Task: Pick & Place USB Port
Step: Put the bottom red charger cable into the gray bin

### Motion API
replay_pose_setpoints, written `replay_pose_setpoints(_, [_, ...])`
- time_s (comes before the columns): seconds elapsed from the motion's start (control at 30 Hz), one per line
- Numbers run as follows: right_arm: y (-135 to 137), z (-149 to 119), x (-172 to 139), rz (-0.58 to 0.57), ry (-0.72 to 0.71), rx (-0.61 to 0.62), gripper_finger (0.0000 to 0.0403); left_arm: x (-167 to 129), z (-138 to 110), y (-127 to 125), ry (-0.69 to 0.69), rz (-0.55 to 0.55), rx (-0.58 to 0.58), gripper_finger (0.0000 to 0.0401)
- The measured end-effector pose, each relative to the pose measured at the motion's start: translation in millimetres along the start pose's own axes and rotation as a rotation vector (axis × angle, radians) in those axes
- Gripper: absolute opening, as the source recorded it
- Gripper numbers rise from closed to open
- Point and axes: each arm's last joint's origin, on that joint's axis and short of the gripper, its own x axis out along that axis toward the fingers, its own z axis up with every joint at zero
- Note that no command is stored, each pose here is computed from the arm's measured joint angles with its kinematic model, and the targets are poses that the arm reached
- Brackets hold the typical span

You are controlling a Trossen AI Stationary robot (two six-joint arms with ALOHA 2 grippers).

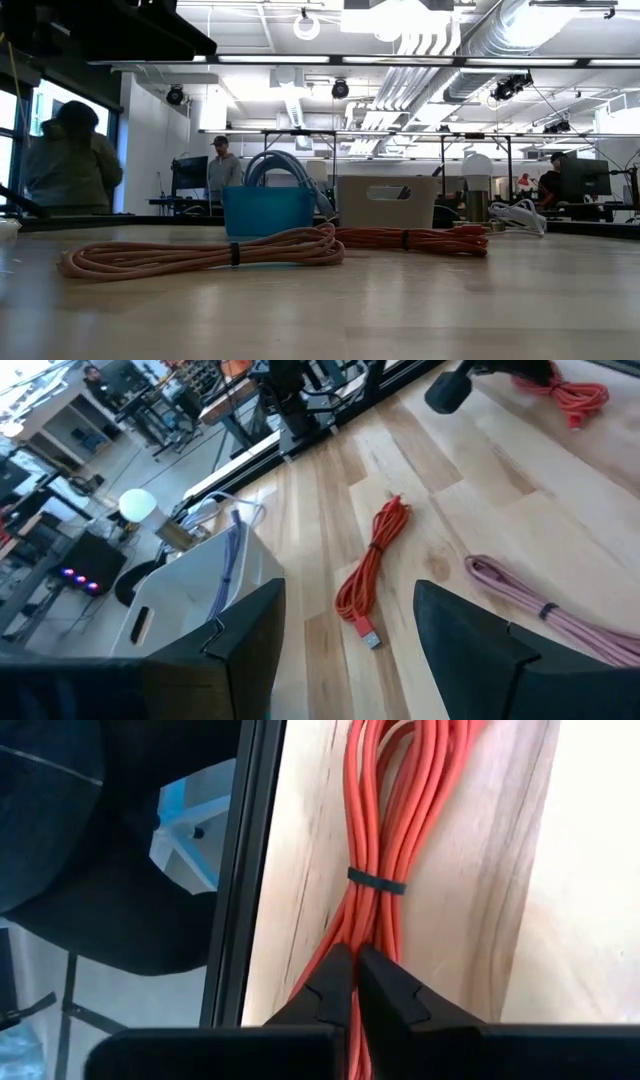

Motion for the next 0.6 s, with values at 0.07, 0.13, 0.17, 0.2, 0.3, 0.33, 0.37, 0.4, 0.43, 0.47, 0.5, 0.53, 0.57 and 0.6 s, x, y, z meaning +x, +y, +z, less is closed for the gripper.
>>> replay_pose_setpoints(0.07, [0.0,0.6,0.1,-0.007,-0.013,-0.008,0.0004,0.0,0.1,-0.3,-0.003,-0.008,-0.001,0.0216])
replay_pose_setpoints(0.13, [0.0,1.5,0.2,-0.016,-0.032,-0.019,0.0003,0.0,0.1,-0.3,-0.004,-0.01,-0.003,0.0216])
replay_pose_setpoints(0.17, [0.3,2.0,-0.1,-0.021,-0.043,-0.025,0.0003,0.0,0.1,-0.4,-0.004,-0.01,-0.003,0.0216])
replay_pose_setpoints(0.2, [0.4,2.4,-0.9,-0.029,-0.054,-0.033,0.0002,0.0,0.1,-0.4,-0.004,-0.011,-0.003,0.0216])
replay_pose_setpoints(0.3, [0.9,4.3,-6.8,-0.074,-0.109,-0.055,0.0001,0.0,0.3,-0.8,-0.01,-0.028,-0.003,0.0216])
replay_pose_setpoints(0.33, [1.0,4.8,-10.0,-0.087,-0.125,-0.062,0.0001,-0.1,0.3,-0.9,-0.01,-0.028,-0.003,0.0216])
replay_pose_setpoints(0.37, [1.9,6.7,-14.2,-0.095,-0.15,-0.074,0.0001,-0.1,0.3,-0.9,-0.01,-0.028,-0.003,0.0216])
replay_pose_setpoints(0.4, [3.5,8.5,-18.8,-0.1,-0.179,-0.084,0.0001,-0.1,0.3,-0.9,-0.009,-0.028,-0.003,0.0216])
replay_pose_setpoints(0.43, [5.4,9.9,-23.7,-0.097,-0.199,-0.094,0.0001,-0.1,0.3,-0.9,-0.009,-0.028,-0.003,0.0216])
replay_pose_setpoints(0.47, [6.9,11.1,-28.1,-0.096,-0.216,-0.103,0.0001,-0.1,0.3,-0.9,-0.01,-0.028,-0.003,0.0216])
replay_pose_setpoints(0.5, [8.0,12.2,-32.0,-0.099,-0.234,-0.112,0.0001,-0.1,0.3,-0.9,-0.009,-0.028,-0.003,0.0216])
replay_pose_setpoints(0.53, [9.3,13.0,-36.0,-0.104,-0.253,-0.125,0.0001,-0.1,0.3,-0.9,-0.009,-0.028,-0.003,0.0216])
replay_pose_setpoints(0.57, [10.8,13.4,-40.3,-0.109,-0.272,-0.135,0.0001,-0.1,0.2,-0.9,-0.009,-0.028,-0.003,0.0216])
replay_pose_setpoints(0.6, [12.4,14.4,-44.9,-0.113,-0.296,-0.148,0.0001,-0.1,0.2,-0.9,-0.009,-0.028,-0.003,0.0216])
